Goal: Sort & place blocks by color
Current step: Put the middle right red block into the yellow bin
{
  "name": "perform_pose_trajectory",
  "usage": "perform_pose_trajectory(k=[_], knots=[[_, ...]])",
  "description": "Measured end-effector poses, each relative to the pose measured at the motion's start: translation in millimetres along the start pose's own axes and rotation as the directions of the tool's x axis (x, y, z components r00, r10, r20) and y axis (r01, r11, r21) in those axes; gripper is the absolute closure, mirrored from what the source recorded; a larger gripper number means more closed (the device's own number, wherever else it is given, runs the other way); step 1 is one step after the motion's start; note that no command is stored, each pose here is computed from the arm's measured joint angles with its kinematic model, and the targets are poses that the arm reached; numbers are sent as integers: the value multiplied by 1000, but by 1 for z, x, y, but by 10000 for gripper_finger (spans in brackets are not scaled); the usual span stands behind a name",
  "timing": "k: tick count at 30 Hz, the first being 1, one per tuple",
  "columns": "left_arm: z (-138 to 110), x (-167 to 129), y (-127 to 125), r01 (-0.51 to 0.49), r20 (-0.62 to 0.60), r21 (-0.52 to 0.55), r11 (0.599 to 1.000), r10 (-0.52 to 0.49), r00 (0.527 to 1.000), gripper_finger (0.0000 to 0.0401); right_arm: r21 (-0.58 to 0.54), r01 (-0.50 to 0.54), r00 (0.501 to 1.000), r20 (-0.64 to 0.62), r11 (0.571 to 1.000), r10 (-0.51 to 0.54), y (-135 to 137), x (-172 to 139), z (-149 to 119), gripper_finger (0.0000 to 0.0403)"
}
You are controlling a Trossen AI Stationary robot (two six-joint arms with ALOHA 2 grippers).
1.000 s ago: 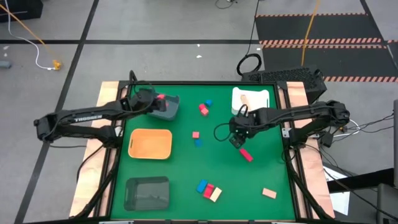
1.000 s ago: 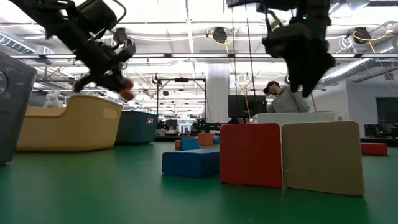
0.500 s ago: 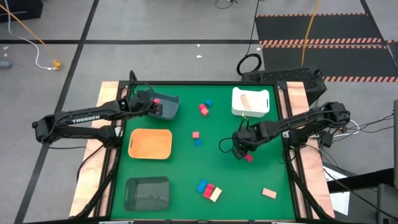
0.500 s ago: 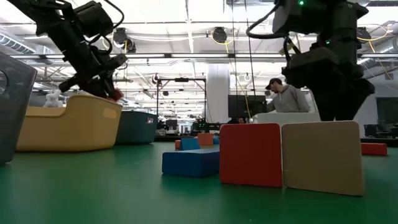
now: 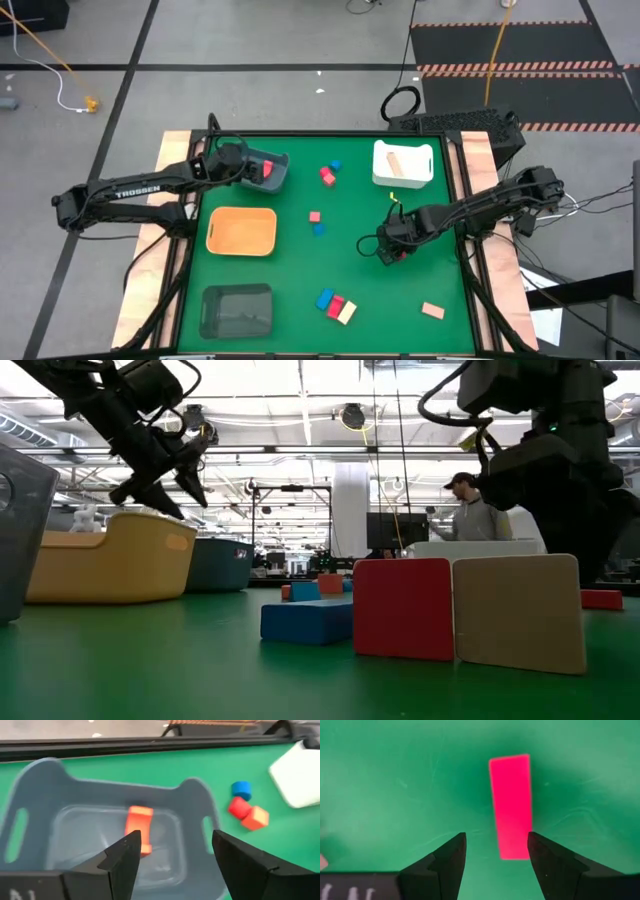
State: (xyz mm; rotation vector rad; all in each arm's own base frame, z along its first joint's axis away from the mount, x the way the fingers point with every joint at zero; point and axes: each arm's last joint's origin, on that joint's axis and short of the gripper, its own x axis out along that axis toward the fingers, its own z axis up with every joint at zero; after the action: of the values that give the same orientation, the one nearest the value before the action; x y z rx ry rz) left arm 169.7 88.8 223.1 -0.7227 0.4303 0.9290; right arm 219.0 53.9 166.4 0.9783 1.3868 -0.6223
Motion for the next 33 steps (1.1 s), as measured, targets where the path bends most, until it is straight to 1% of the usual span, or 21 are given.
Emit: perform_pose_trajectory(k=[4, 8, 11, 13, 15, 19, 22, 26, 29, 33], knots=[[5, 0, -5, 73, 32, 5, 997, -73, 997, 151, -5, -15, 1000, 16, 1000, 15, -1, 5, -1, 201], [10, -1, -11, 145, 66, -6, 989, -145, 987, 151, 43, 0, 998, 64, 999, -3, -7, 10, -1, 201], [13, -2, -15, 218, 76, 12, 976, -219, 973, 151, 64, 6, 998, 63, 998, -10, -10, 13, -1, 201], [15, -3, -18, 266, 82, 18, 964, -267, 960, 151, 66, -7, 998, 57, 998, 3, -9, 13, -1, 201], [17, -4, -21, 298, 99, 18, 955, -298, 949, 151, 61, -41, 998, 56, 997, 37, -7, 10, -1, 201], [21, -5, -23, 333, 133, 22, 943, -333, 934, 150, 71, -95, 992, 93, 993, 88, -7, 2, -1, 201], [23, -6, -25, 347, 153, 34, 937, -348, 925, 150, 73, -102, 987, 131, 992, 91, -11, -6, -3, 201], [25, -7, -26, 359, 171, 38, 932, -361, 917, 150, 71, -103, 973, 212, 992, 85, -13, -12, -2, 201], [25, -7, -27, 364, 178, 38, 930, -365, 914, 150, 50, -89, 965, 251, 995, 73, -13, -12, -1, 202], [25, -7, -27, 365, 177, 38, 930, -365, 914, 150, 39, -80, 965, 252, 996, 68, -16, 0, 1, 202]])
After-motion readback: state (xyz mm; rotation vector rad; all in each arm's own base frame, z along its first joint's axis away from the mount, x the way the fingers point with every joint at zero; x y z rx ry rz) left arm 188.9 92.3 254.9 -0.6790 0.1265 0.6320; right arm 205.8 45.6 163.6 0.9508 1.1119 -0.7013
